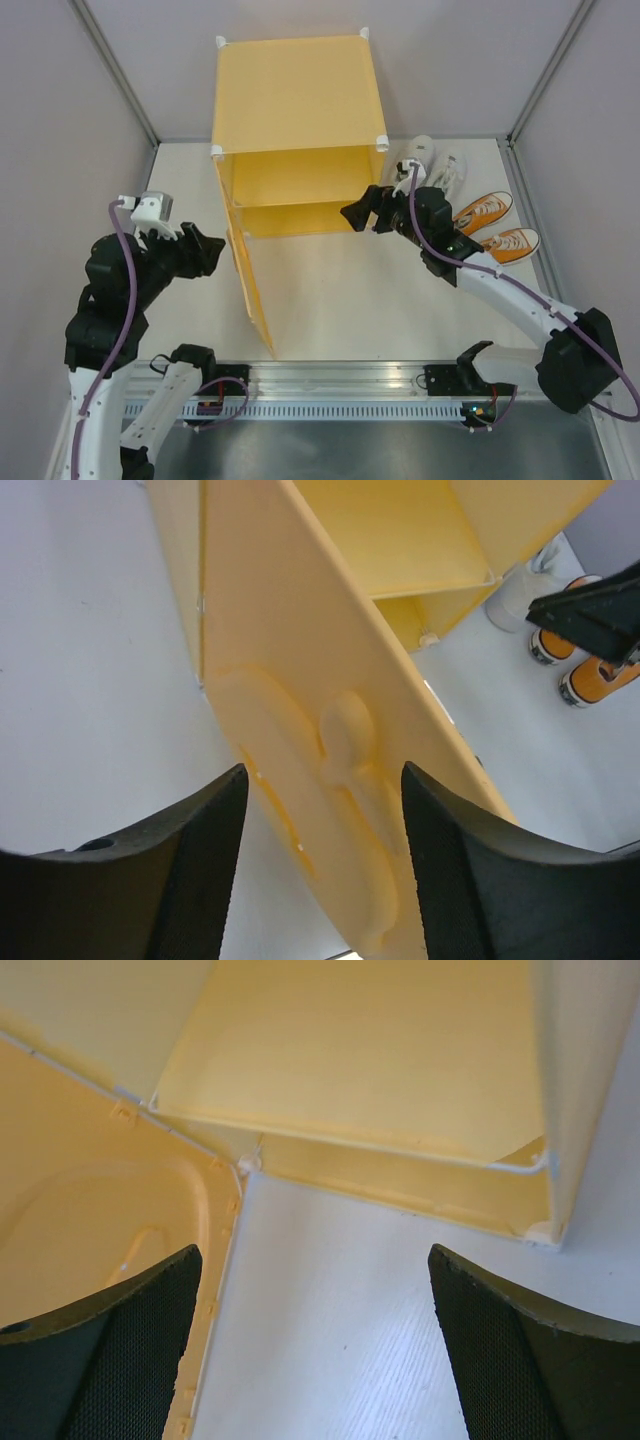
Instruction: Place and organize the shoes in the shoe cabinet
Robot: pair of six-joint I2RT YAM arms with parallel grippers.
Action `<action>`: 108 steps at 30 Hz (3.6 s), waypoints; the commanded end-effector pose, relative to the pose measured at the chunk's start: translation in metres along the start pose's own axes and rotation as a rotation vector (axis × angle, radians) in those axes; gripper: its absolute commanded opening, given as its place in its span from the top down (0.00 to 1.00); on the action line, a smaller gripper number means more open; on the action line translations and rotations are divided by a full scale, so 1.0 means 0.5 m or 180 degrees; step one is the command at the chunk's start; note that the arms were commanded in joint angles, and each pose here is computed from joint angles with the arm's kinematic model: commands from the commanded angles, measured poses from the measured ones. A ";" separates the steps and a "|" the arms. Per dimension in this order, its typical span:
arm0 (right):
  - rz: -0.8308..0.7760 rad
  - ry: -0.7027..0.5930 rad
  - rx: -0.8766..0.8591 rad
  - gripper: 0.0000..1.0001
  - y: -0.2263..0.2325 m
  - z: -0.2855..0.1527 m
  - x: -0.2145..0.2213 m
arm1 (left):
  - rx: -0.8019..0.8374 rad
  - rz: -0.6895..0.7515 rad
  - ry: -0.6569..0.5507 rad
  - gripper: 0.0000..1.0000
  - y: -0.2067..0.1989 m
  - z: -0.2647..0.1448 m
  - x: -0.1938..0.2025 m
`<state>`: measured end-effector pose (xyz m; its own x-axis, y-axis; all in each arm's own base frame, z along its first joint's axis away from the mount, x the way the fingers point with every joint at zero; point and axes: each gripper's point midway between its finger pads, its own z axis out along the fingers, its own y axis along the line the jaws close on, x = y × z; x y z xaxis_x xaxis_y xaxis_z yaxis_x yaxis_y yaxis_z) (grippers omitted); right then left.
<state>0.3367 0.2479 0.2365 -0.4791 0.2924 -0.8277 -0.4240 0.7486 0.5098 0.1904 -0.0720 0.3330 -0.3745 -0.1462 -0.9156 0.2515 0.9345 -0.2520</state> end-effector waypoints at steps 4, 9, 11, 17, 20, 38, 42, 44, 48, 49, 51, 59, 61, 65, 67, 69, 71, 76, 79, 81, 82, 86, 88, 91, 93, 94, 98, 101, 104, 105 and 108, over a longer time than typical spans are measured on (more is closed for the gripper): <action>-0.0124 -0.0146 -0.0106 0.02 0.086 -0.044 0.058 | 0.0124 -0.0375 -0.0388 0.26 -0.034 -0.061 -0.052; -0.0203 -0.0069 -0.0290 0.02 0.190 -0.052 0.142 | 0.0452 -0.0560 -0.0372 0.24 -0.075 -0.081 -0.048; -0.0305 0.0048 -0.0468 0.02 0.260 -0.052 0.189 | 0.0527 -0.0586 -0.0354 0.23 -0.085 -0.082 -0.053; -0.0594 0.0215 -0.0614 0.02 0.378 -0.035 0.282 | 0.0420 -0.0504 -0.0256 0.22 -0.071 -0.058 -0.048; -0.0653 0.0281 -0.0683 0.02 0.407 -0.029 0.308 | 0.0306 -0.0460 -0.0096 0.22 -0.054 -0.035 -0.027; -0.0700 0.0381 -0.0982 0.02 0.499 -0.007 0.365 | 0.0262 -0.0215 0.0142 0.23 -0.040 0.020 -0.027; -0.0714 0.0313 -0.0861 0.02 0.485 -0.020 0.335 | 0.0239 -0.0150 0.0221 0.28 -0.032 0.031 -0.012; -0.0753 0.0280 -0.0712 0.02 0.454 -0.031 0.325 | 0.0238 -0.0127 0.0230 0.35 -0.030 0.032 -0.006; -0.0647 0.0113 -0.0535 0.02 0.397 -0.084 0.255 | 0.0290 -0.0055 0.0134 0.41 -0.034 0.027 -0.007; -0.0624 0.0122 -0.0442 0.02 0.365 -0.092 0.257 | 0.0295 -0.0046 0.0154 0.42 -0.032 0.032 0.003; -0.0537 0.0021 -0.0337 0.02 0.330 -0.127 0.217 | 0.0331 -0.0009 0.0127 0.46 -0.033 0.034 0.007; -0.0032 -0.0623 0.1098 0.02 0.012 -0.228 0.041 | 0.0567 0.0084 -0.0023 0.47 -0.052 0.038 0.014; -0.0084 -0.0657 0.1329 0.02 -0.034 -0.244 0.010 | 0.0607 0.0097 -0.0091 0.47 -0.057 0.036 0.008; -0.0045 -0.0544 0.1735 0.02 -0.133 -0.220 -0.022 | 0.0590 0.0069 -0.0078 0.47 -0.053 0.042 0.016; 0.0061 -0.0248 0.1628 0.02 -0.155 -0.169 -0.001 | 0.0585 0.0069 -0.0079 0.47 -0.052 0.044 0.016; 0.0216 -0.0256 0.1747 0.03 -0.214 -0.148 -0.022 | 0.0585 0.0074 -0.0080 0.47 -0.052 0.044 0.016; 0.0297 -0.0149 0.1804 0.06 -0.255 -0.116 -0.028 | 0.0589 0.0075 -0.0079 0.47 -0.053 0.044 0.016; 0.0245 -0.0125 0.1812 0.22 -0.287 -0.038 -0.085 | 0.0572 0.0078 -0.0071 0.46 -0.051 0.045 0.022; 0.0254 -0.0087 0.1841 0.39 -0.303 0.005 -0.112 | 0.0576 0.0096 -0.0078 0.45 -0.053 0.043 0.023; 0.0276 -0.0043 0.1918 0.48 -0.316 0.021 -0.118 | 0.0575 0.0123 -0.0103 0.44 -0.053 0.039 0.021; 0.0313 -0.0062 0.1964 0.47 -0.323 0.038 -0.128 | 0.0573 0.0136 -0.0102 0.44 -0.054 0.039 0.022; 0.0581 -0.0079 0.2158 0.40 -0.361 0.064 -0.128 | 0.0551 0.0183 -0.0110 0.43 -0.054 0.037 0.025; 0.0670 -0.0073 0.2254 0.36 -0.380 0.073 -0.122 | 0.0548 0.0195 -0.0105 0.43 -0.055 0.039 0.025; 0.0730 -0.0066 0.2307 0.34 -0.396 0.090 -0.121 | 0.0565 0.0217 -0.0080 0.42 -0.058 0.040 0.029; 0.0716 -0.0010 0.2399 0.34 -0.411 0.097 -0.110 | 0.0530 0.0236 -0.0088 0.42 -0.055 0.040 0.028; 0.0695 -0.0056 0.2448 0.34 -0.417 0.099 -0.122 | 0.0545 0.0252 -0.0078 0.42 -0.058 0.039 0.030; 0.0688 -0.0038 0.2499 0.36 -0.438 0.113 -0.125 | 0.0529 0.0299 -0.0092 0.41 -0.059 0.035 0.029; 0.0717 0.0007 0.2565 0.36 -0.461 0.122 -0.120 | 0.0581 0.0334 -0.0075 0.40 -0.067 0.035 0.032; 0.0760 0.0052 0.2647 0.36 -0.485 0.127 -0.107 | 0.0534 0.0369 -0.0077 0.40 -0.063 0.033 0.032; 0.0772 0.0081 0.2674 0.36 -0.494 0.129 -0.099 | 0.0515 0.0373 -0.0086 0.40 -0.062 0.033 0.031; 0.0820 0.0123 0.2686 0.36 -0.511 0.133 -0.087 | 0.0514 0.0382 -0.0087 0.40 -0.062 0.032 0.032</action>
<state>0.5088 0.0887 0.1269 -0.5280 0.4809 -0.7000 0.3794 0.8710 0.3122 0.1944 -0.1172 0.3508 -0.2421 -0.1451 -0.9593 0.4606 0.8531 -0.2453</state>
